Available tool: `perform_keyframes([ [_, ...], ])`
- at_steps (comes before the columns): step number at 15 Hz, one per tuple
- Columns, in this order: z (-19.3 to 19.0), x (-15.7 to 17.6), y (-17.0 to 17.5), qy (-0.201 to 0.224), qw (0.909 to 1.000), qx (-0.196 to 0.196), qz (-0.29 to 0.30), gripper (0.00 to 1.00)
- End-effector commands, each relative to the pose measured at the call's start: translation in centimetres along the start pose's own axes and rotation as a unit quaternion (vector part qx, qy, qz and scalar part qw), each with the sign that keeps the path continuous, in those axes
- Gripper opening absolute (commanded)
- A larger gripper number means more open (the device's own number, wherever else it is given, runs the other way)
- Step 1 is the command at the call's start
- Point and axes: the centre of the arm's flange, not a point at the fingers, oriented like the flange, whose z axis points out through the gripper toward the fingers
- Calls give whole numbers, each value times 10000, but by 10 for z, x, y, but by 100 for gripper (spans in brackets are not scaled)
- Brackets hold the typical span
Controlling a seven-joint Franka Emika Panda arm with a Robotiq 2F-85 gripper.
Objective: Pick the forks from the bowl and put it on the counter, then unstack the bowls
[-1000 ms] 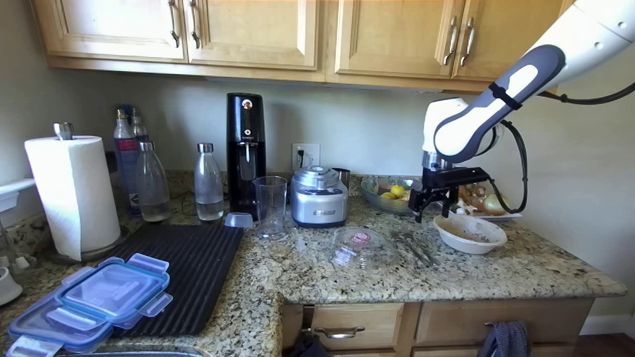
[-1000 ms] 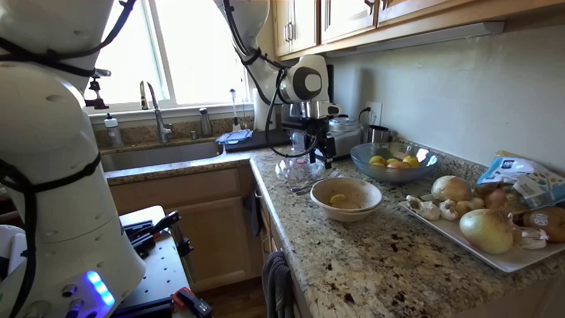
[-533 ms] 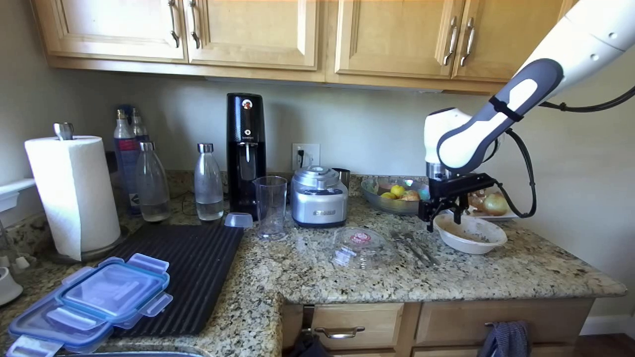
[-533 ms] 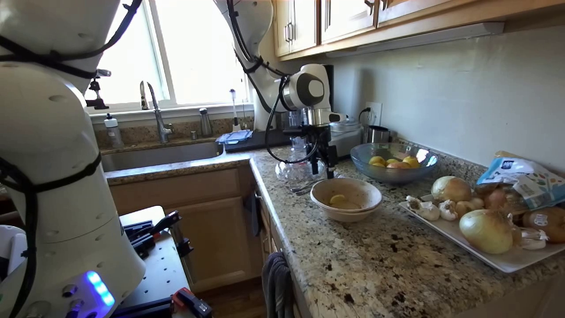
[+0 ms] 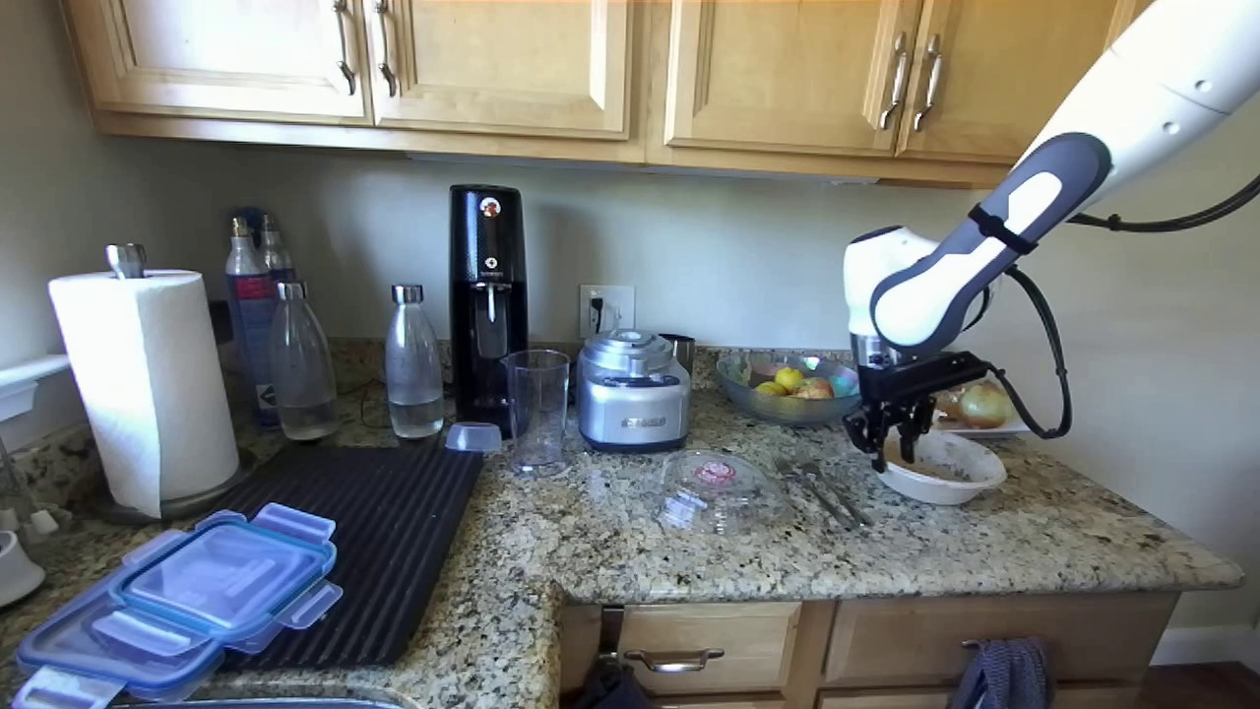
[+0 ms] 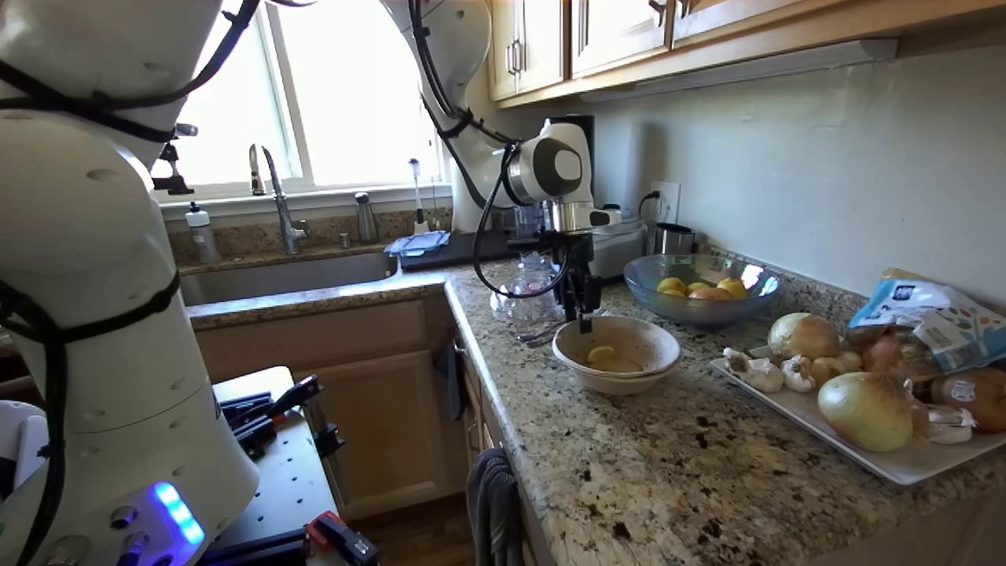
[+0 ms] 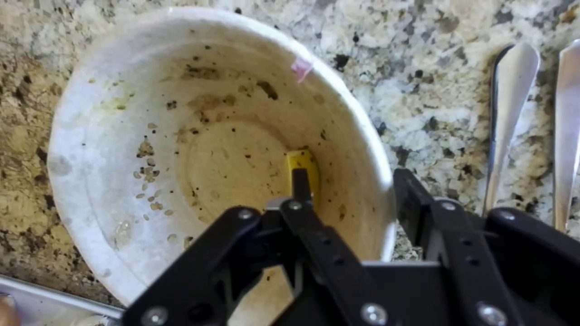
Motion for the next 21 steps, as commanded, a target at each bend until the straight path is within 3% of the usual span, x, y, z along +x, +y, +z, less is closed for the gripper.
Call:
perform_keyframes([
  [1,-3,-3,0,-50,9997,-219,111,20],
  [3,-2,-3,0,-65,9997,-227,110,9],
  [6,-3,-4,0,-73,9996,-262,114,4],
  [21,23,-2,50,-539,9918,-847,788,7],
])
